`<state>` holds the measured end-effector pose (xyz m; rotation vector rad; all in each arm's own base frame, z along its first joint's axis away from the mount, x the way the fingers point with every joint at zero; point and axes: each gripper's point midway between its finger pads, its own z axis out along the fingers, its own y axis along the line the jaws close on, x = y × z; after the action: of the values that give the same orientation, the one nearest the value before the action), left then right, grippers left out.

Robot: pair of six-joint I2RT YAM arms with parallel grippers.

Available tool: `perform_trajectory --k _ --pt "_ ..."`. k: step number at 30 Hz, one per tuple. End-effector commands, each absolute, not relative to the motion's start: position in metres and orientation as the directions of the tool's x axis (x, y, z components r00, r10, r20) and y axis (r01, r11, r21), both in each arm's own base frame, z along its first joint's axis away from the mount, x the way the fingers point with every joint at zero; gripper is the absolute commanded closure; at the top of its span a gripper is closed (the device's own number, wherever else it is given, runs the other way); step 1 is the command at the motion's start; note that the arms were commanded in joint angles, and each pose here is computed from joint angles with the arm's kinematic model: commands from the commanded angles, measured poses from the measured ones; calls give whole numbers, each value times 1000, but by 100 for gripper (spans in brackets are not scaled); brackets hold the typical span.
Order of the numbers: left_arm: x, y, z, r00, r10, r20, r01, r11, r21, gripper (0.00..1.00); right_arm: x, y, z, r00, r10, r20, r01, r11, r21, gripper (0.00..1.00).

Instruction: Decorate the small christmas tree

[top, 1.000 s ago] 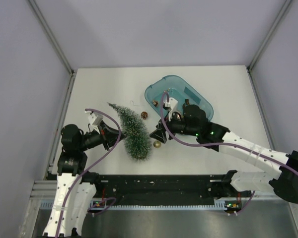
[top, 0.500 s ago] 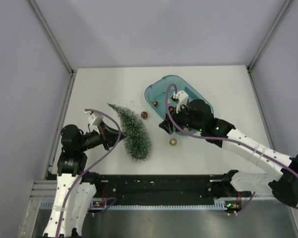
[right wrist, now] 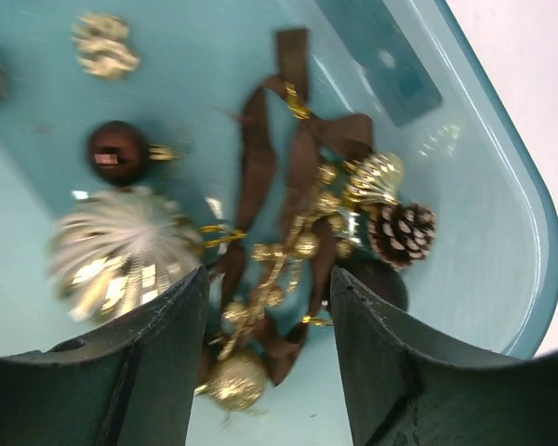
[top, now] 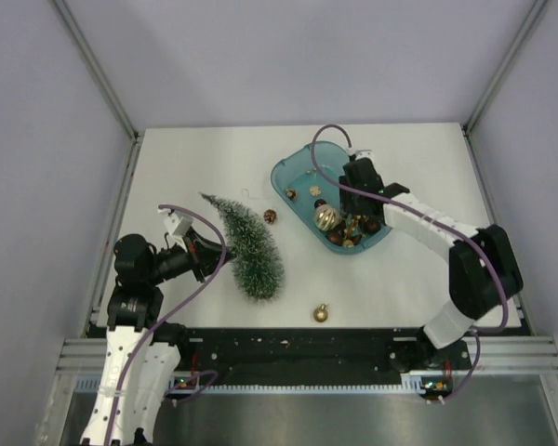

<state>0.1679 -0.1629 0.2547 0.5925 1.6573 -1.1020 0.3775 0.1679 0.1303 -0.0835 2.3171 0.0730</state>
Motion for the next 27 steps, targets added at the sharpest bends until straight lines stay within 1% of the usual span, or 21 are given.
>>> perform_trajectory --k 1,9,14,18,22,27 --pt "167 -163 252 -364 -119 -924 804 461 -377 100 392 133 113 -696 1 -718 85 993 -80 46" --pt "169 -162 251 -365 -117 -924 802 465 -375 100 391 125 85 -735 -17 -678 109 984 -143 50" --pt "169 -162 251 -360 -119 -925 803 466 -372 100 392 132 64 -765 -16 -644 88 988 -129 57" --pt "168 -162 252 -358 -118 -926 802 468 -370 100 393 138 47 -786 -9 -618 83 989 -119 59" --pt "168 -162 253 -356 -118 -927 803 469 -368 100 400 141 50 -769 5 -640 93 990 -104 68" --pt "168 -162 252 -354 -116 -928 802 472 -365 100 408 147 79 -718 29 -696 88 995 -50 80"
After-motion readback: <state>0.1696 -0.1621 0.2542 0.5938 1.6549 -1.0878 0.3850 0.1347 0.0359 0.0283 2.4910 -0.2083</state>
